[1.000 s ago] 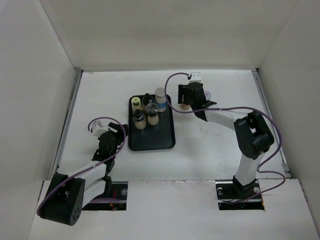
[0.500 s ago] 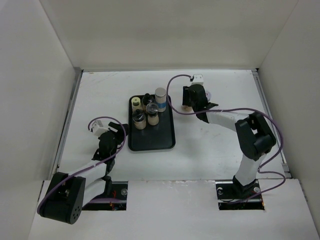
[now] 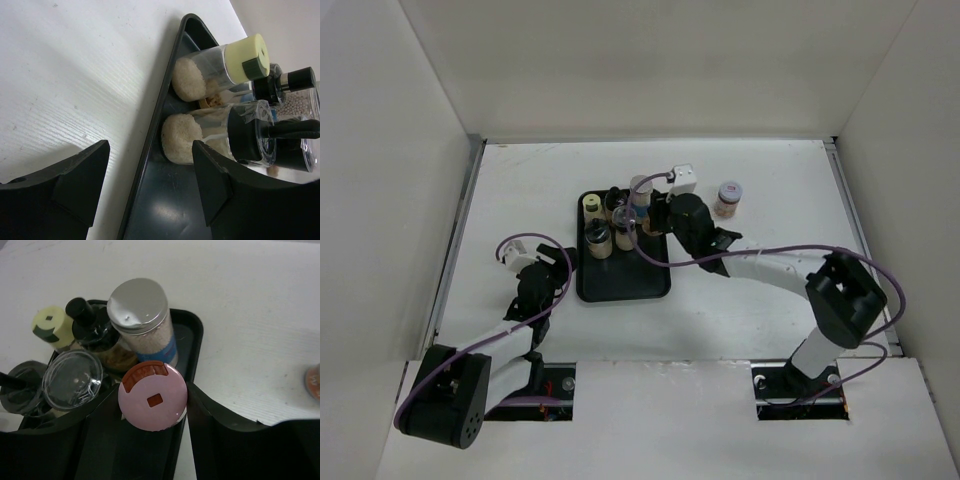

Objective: Organize the condiment bottles

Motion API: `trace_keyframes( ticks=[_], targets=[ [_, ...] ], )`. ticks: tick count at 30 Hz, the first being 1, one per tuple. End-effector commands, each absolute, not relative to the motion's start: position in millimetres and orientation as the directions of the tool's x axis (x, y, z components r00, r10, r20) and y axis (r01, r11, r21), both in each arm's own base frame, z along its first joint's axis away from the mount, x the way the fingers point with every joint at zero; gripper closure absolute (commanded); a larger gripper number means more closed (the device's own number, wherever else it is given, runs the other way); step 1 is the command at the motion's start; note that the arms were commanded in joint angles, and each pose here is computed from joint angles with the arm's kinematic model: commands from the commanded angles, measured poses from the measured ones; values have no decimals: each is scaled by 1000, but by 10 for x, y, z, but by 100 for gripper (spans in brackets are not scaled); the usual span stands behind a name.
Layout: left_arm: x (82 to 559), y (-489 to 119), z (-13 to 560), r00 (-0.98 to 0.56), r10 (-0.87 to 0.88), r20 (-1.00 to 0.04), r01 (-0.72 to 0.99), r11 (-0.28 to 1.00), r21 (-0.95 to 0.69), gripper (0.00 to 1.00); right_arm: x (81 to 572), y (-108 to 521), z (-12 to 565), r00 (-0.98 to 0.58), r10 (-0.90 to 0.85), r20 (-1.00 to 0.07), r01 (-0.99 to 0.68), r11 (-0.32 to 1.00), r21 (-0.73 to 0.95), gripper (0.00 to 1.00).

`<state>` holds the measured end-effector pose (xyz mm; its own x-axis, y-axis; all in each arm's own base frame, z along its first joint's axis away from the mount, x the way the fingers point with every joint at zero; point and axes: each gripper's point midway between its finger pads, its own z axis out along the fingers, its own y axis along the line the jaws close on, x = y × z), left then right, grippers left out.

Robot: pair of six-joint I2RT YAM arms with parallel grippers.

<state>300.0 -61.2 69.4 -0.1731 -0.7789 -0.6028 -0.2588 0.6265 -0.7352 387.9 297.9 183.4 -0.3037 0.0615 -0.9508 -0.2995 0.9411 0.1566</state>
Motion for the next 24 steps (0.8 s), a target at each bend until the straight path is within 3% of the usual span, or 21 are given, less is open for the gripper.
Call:
trace_keyframes(
  ticks=[1, 10, 12, 15, 17, 24],
  targets=[
    [3119, -633, 1001, -116, -789, -603, -181, 614, -769, 34, 3978, 3227, 1958, -268, 110, -957, -316, 928, 195, 49],
    [3113, -623, 1015, -109, -787, -608, -180, 617, -766, 34, 4056, 3413, 1472, -324, 57, -944, -303, 939, 161, 47],
    [3114, -621, 1007, -111, -790, -603, -183, 613, -769, 34, 4061, 3391, 1438, -322, 54, -945, -287, 946, 152, 39],
    [3113, -615, 1016, -105, -787, -608, -183, 617, -766, 34, 4002, 3383, 1497, -314, 58, -948, -288, 945, 153, 17],
    [3112, -619, 1007, -109, -788, -606, -184, 615, -767, 34, 3974, 3356, 1576, -305, 68, -950, -291, 943, 161, 12],
    [3099, -612, 1010, -107, -791, -602, -182, 611, -770, 34, 4002, 2763, 1847, -260, 154, -953, -217, 953, 213, 13]
  ],
)
